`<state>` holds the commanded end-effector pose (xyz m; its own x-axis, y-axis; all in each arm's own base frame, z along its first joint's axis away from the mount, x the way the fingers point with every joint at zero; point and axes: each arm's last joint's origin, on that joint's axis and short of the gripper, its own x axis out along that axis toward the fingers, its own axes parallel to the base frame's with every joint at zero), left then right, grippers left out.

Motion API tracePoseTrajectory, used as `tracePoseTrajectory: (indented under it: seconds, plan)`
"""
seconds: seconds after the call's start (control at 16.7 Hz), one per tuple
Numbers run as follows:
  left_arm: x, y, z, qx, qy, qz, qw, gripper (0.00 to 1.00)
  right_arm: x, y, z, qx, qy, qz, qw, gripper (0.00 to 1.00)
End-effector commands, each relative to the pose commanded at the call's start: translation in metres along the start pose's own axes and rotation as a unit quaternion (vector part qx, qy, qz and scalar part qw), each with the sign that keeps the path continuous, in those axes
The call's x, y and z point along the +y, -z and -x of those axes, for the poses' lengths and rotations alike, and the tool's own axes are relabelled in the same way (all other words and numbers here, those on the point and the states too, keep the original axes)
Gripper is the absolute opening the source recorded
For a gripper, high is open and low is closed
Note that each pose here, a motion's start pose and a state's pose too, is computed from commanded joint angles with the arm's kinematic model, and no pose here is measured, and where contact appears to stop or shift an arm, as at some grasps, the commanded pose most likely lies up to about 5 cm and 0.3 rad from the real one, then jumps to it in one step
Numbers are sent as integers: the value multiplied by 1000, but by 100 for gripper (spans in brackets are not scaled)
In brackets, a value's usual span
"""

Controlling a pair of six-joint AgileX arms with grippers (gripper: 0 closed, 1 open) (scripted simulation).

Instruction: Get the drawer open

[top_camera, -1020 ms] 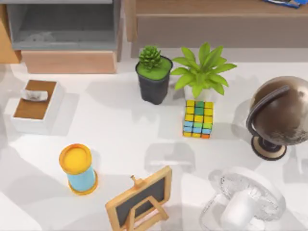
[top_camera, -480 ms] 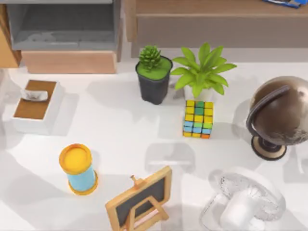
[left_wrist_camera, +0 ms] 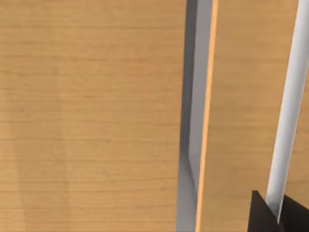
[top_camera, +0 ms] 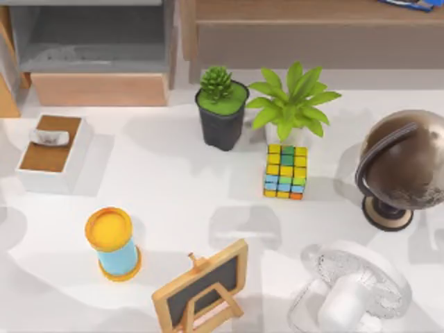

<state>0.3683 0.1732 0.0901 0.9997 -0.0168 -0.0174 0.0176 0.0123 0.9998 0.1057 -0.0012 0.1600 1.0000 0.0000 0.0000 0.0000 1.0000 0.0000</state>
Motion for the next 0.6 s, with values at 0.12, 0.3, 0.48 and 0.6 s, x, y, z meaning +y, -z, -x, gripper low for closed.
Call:
tracePoseTrajectory:
  seconds: [0.12, 0.3, 0.48, 0.6]
  plan:
    - [-2, -2, -2, -2, 2, 1, 1000, 0, 0, 0, 0, 0, 0, 0, 1000, 100]
    - [-1, -1, 9, -3, 2, 2, 1000, 0, 0, 0, 0, 0, 0, 0, 1000, 100]
    - [-3, -1, 34, -4, 3, 2, 1000, 0, 0, 0, 0, 0, 0, 0, 1000, 100]
    - [-3, -2, 52, -3, 4, 2, 1000, 0, 0, 0, 0, 0, 0, 0, 1000, 100]
